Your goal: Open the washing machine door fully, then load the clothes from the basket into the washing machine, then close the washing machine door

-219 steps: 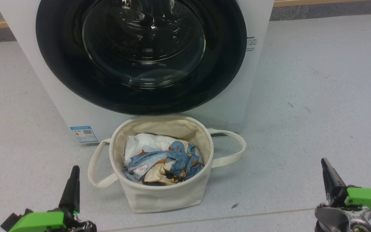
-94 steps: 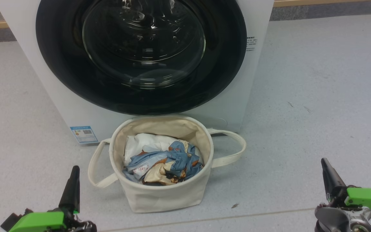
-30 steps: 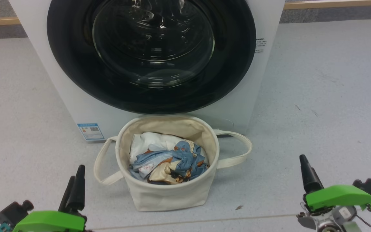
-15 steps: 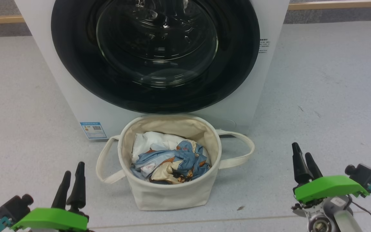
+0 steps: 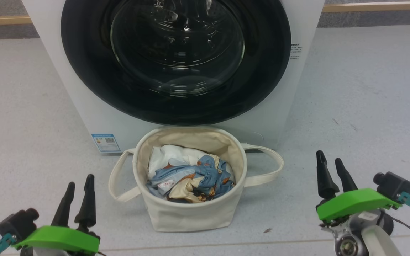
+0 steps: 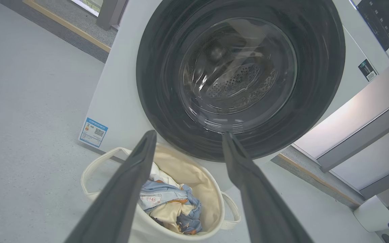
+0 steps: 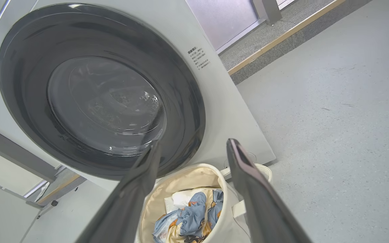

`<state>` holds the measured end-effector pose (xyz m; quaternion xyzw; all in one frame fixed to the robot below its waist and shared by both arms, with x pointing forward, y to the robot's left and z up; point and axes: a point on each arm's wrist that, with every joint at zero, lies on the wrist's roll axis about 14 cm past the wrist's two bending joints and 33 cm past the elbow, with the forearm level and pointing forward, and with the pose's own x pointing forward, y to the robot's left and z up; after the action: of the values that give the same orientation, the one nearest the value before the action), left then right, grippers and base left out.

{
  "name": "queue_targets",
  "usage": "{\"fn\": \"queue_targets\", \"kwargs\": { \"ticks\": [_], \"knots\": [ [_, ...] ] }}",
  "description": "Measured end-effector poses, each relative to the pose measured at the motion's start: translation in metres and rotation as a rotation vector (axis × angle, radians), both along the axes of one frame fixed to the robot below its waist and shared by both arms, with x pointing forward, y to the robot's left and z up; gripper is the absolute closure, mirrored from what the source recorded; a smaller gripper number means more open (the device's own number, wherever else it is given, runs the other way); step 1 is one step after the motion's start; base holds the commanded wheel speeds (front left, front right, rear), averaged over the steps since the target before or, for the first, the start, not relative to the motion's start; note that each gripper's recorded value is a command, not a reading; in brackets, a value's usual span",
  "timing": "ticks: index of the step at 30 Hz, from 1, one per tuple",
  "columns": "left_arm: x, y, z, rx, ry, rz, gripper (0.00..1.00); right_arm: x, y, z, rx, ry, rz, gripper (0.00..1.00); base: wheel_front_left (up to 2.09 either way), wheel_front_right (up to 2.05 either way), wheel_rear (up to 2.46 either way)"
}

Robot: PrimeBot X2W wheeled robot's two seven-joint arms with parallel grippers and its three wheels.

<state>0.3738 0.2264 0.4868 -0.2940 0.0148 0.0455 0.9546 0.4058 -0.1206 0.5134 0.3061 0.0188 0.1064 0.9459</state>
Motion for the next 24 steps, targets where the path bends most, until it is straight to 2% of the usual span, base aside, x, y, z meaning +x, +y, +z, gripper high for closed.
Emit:
{"fn": "queue_targets", "kwargs": {
  "ticks": [24],
  "knots": [
    [0.004,0.018,0.024,0.289,-0.070,0.019,0.00,0.005,0.020,0.021,-0.270,-0.155,0.068,0.00,0.00,0.00,0.00]
  ]
}}
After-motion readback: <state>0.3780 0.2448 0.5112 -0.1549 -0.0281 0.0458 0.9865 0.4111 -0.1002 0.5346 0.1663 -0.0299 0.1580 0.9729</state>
